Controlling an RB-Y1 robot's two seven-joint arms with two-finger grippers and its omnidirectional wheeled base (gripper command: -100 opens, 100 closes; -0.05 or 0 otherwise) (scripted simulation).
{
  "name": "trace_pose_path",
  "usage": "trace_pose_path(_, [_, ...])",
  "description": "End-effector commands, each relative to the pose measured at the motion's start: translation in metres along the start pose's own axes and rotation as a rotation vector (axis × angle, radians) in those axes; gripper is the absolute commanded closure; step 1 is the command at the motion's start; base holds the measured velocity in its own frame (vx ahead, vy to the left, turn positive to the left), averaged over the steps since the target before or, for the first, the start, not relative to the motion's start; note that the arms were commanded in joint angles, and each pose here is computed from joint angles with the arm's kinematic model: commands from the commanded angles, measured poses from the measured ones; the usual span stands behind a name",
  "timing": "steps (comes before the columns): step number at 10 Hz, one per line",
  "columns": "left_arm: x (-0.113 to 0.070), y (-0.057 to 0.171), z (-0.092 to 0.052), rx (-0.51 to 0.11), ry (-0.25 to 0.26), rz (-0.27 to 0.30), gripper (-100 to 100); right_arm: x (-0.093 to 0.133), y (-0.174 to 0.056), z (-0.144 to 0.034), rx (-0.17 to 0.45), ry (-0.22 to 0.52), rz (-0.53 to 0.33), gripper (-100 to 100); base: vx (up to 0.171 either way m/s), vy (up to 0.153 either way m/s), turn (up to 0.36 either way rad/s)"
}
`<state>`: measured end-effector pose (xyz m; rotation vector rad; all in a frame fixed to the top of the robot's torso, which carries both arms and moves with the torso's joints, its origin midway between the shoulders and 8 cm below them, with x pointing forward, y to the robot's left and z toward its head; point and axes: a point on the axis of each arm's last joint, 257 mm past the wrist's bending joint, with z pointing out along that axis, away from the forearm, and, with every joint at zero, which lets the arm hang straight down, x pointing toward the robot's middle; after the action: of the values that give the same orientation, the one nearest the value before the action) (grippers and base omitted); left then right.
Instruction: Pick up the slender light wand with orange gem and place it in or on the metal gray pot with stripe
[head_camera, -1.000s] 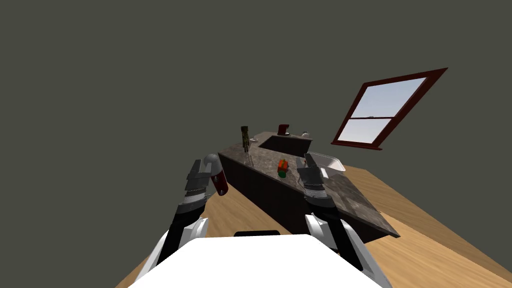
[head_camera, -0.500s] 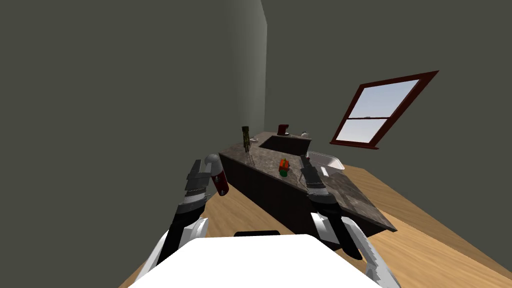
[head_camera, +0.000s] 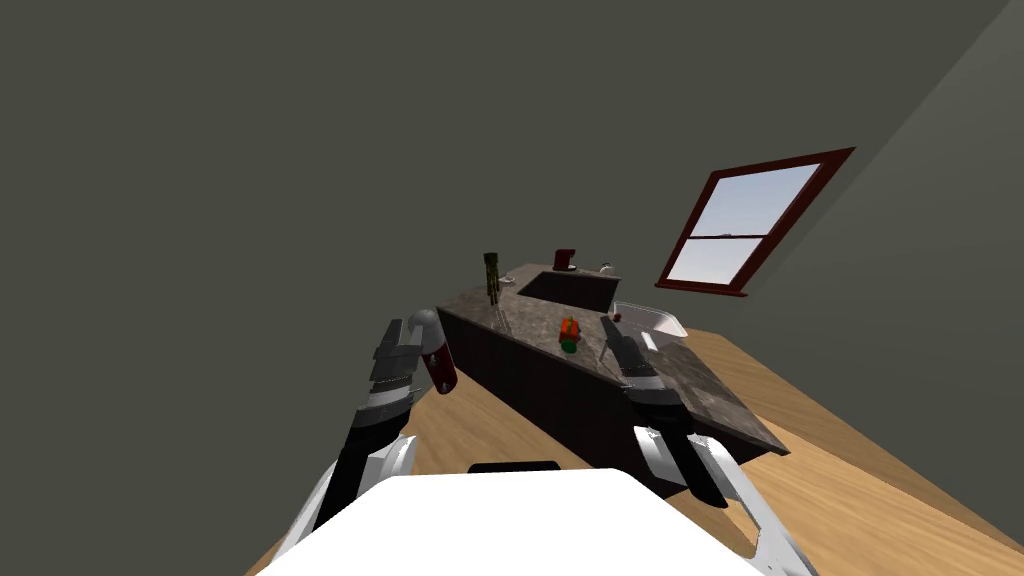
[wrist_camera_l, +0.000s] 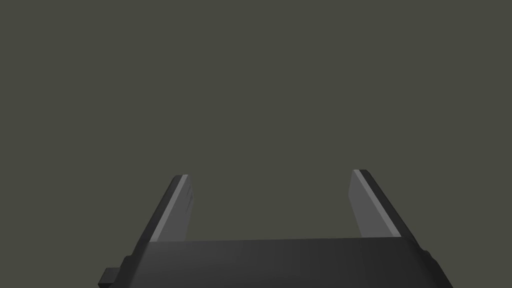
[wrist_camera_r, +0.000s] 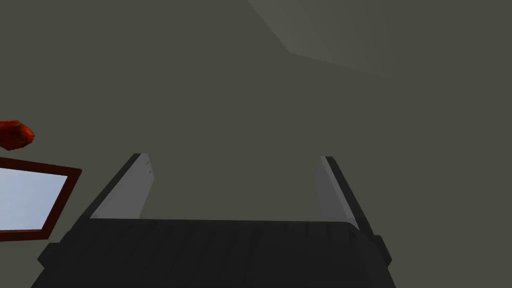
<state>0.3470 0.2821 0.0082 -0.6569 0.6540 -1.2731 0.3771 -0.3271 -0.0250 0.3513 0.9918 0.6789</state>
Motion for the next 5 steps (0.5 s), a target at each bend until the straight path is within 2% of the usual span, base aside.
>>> trace_pose_path(1, [0.0,0.0,0.0,0.0,0.0,0.0,0,0.002,-0.019,-0.001,0.038,0.015,-0.1,-100,0.025,0.049,-0.063])
trace_pose_path(2, [0.0,0.0,0.0,0.0,0.0,0.0,0,0.002,-0.032,-0.004,0.061,0.026,-0.154,-100,0.033,0.044,-0.067])
trace_pose_path(3, [0.0,0.0,0.0,0.0,0.0,0.0,0,0.002,-0.032,-0.004,0.061,0.026,-0.157,-100,0.023,0.025,-0.021])
trace_pose_path(5, [0.0,0.0,0.0,0.0,0.0,0.0,0,0.002,-0.056,-0.009,0.109,0.051,-0.268,-100,0.025,0.026,-0.053])
